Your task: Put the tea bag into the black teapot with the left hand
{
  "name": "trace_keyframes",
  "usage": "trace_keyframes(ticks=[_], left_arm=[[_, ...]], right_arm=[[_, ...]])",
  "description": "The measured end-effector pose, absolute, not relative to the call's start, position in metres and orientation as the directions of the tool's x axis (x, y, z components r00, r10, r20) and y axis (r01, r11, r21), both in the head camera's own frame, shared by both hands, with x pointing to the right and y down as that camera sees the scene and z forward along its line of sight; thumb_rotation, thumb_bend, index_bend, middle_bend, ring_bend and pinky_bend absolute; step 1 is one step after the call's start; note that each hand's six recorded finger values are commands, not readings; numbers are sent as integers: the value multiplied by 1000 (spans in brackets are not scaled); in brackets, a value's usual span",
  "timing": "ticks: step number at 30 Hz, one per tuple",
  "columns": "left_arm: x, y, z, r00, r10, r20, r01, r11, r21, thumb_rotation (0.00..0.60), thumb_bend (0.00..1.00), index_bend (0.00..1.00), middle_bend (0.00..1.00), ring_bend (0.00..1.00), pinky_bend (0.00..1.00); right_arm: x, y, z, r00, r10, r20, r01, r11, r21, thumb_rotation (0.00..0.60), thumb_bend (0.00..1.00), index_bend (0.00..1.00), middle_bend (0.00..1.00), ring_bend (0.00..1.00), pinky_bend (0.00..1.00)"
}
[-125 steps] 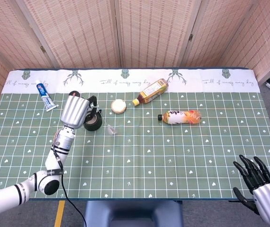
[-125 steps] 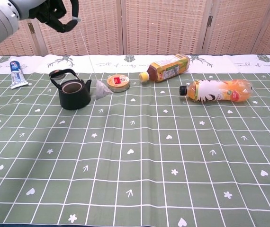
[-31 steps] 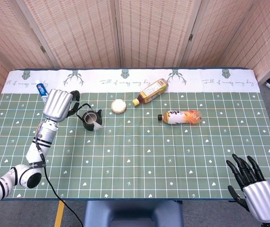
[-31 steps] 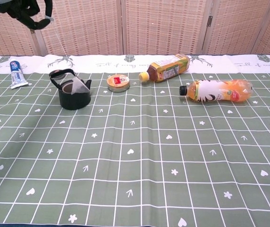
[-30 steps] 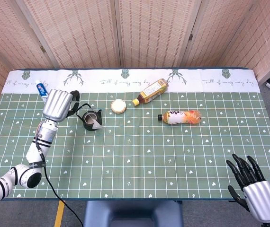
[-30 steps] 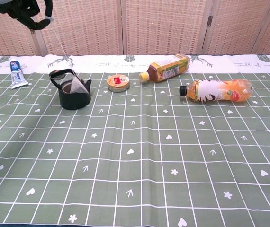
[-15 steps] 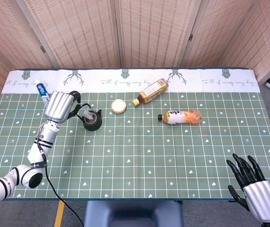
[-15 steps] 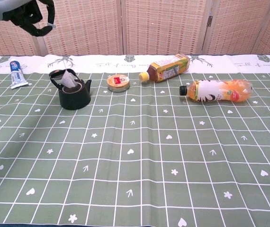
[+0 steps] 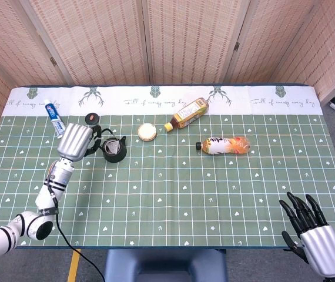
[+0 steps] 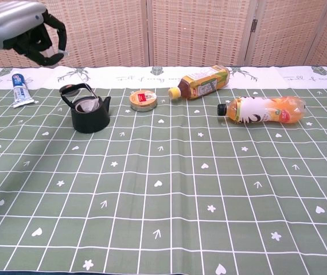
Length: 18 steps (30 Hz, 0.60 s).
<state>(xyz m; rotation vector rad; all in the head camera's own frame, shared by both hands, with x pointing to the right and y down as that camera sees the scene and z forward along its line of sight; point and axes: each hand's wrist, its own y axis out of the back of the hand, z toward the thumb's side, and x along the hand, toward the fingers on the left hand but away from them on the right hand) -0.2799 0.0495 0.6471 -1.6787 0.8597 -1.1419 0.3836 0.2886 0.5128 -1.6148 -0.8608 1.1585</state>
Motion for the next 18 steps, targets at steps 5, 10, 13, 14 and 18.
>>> trace_keyframes(ticks=[5, 10, 13, 14, 18], left_arm=[[-283, 103, 670, 358, -865, 350, -123, -416, -901, 600, 509, 641, 1000, 1000, 1000], [-291, 157, 688, 378, -845, 378, -154, -460, -875, 600, 508, 636, 1000, 1000, 1000], [-289, 172, 699, 386, -836, 390, -167, -480, -862, 600, 508, 610, 1000, 1000, 1000], [-287, 176, 703, 389, -832, 395, -172, -487, -857, 600, 508, 600, 1000, 1000, 1000], [-282, 184, 719, 391, -820, 417, -185, -514, -837, 600, 508, 593, 1000, 1000, 1000]], right_arm=[[377, 297, 511, 341, 895, -287, 10, -308, -951, 600, 365, 0, 0, 116, 29], [377, 304, 505, 357, 897, -261, 16, -285, -958, 600, 365, 0, 0, 117, 29], [377, 307, 504, 368, 893, -258, 19, -285, -958, 600, 365, 0, 0, 116, 29], [377, 307, 504, 370, 892, -259, 20, -286, -958, 600, 365, 0, 0, 116, 29], [377, 307, 503, 370, 894, -252, 25, -281, -959, 600, 365, 0, 0, 115, 29]])
